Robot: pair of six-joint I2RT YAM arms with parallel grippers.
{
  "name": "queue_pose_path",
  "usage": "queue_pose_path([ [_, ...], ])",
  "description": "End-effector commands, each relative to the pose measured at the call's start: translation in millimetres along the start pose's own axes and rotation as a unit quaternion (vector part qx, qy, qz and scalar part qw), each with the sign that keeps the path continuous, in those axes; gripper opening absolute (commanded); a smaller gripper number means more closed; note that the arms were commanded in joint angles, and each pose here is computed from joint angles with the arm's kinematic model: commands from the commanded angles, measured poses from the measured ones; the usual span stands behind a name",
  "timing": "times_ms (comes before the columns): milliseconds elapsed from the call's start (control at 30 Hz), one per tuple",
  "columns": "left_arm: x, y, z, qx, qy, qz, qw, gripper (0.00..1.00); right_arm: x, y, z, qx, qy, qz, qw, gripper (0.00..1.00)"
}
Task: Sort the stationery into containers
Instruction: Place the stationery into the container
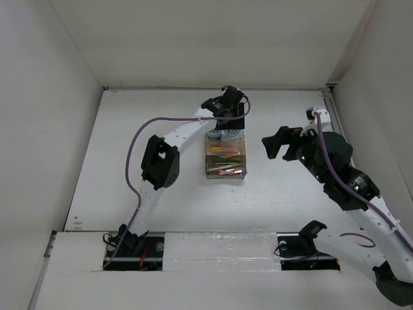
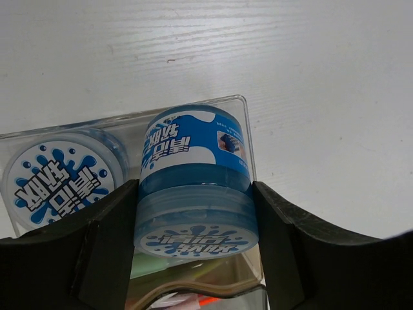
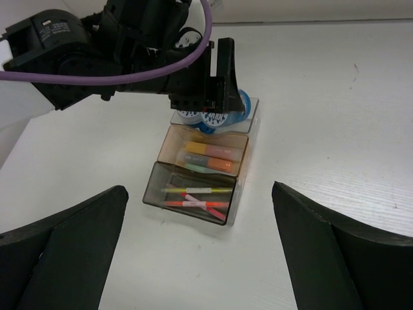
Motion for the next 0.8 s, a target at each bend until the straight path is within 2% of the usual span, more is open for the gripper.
queue_pose_path([
  [0,-46,-15,35,-0.010,-0.049,-0.029,0.998,0.06,0,3,8,0.000,-0.022,0.014,1.000,1.00],
  [133,-43,-7,35,-0.021,-0.028,-0.038,0.999,0.06,0,4,7,0.000,-0.020,0.018,1.000,1.00],
  [300,-28,-1,25,-0.018,0.008,-0.034,0.999,0.01,0,5,7,0.000,-0.018,0.022,1.000,1.00],
  [500,-30,2,27,-0.018,0.008,-0.018,1.000,0.01,0,6,6,0.000,-0.016,0.026,1.000,1.00],
  [767,-10,9,19,-0.010,0.032,-0.010,0.999,0.03,1,6,4,0.000,-0.016,0.026,1.000,1.00],
])
Point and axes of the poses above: each gripper's point midway between its finger pads, its own x axis out along the fingers, its own y axis along the line the jaws close on, z = x × y, the point moved 6 cm from there along -x, back along the fingers, and after that the axes turned 7 degrees about x, right-handed, at the moved point
